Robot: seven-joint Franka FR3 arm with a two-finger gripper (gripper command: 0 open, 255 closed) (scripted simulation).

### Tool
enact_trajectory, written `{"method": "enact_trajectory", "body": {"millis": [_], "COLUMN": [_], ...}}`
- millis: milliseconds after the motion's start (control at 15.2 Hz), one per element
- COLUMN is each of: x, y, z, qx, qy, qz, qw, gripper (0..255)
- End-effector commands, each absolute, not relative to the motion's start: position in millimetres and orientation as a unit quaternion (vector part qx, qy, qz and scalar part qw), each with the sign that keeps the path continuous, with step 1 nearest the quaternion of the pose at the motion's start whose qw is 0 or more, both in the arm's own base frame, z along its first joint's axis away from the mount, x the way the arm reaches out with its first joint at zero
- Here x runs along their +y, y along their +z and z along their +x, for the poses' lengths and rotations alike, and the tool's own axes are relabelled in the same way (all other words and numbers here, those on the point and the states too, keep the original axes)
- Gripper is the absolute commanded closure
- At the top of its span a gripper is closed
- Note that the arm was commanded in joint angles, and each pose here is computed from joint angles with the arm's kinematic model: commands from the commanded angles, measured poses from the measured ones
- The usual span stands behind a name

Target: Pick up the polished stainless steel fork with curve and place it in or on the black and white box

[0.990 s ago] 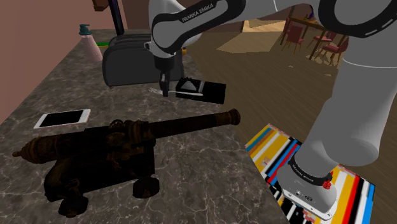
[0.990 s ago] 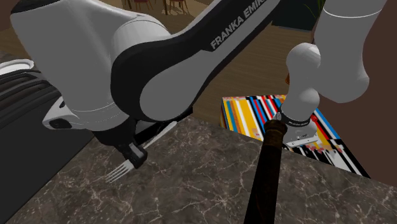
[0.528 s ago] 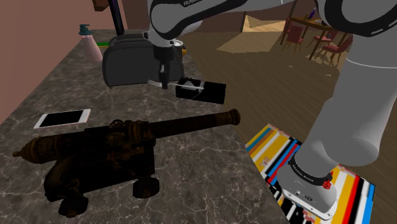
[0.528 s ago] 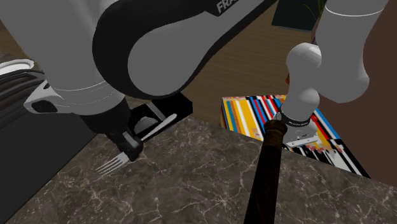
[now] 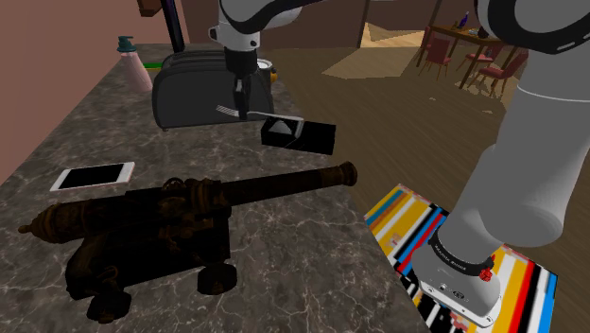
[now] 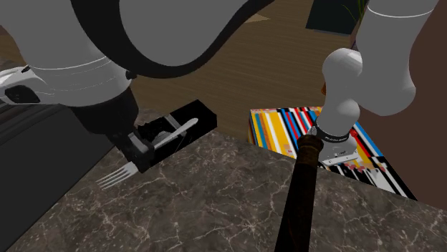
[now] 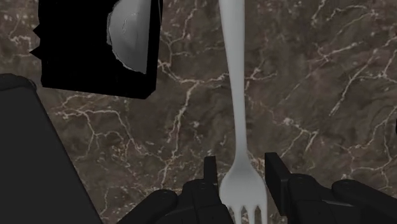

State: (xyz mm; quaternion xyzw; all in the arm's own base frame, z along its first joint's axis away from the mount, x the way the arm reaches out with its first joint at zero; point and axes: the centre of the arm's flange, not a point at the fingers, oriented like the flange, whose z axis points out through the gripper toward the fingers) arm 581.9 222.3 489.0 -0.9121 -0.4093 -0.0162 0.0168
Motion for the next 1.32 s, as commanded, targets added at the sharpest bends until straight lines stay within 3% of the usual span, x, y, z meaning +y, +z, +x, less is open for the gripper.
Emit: {"method": "enact_trajectory", "body": {"millis": [0, 1254], "x": [222.1, 29.8], "y": [499.7, 492.4], "z": [581.9, 558.2], "qx": [-0.409, -0.409], "qy": [-0.016, -0.016], "qz": [-0.912, -0.912], "qw": [0.017, 0.017], "gripper": [255, 255]}}
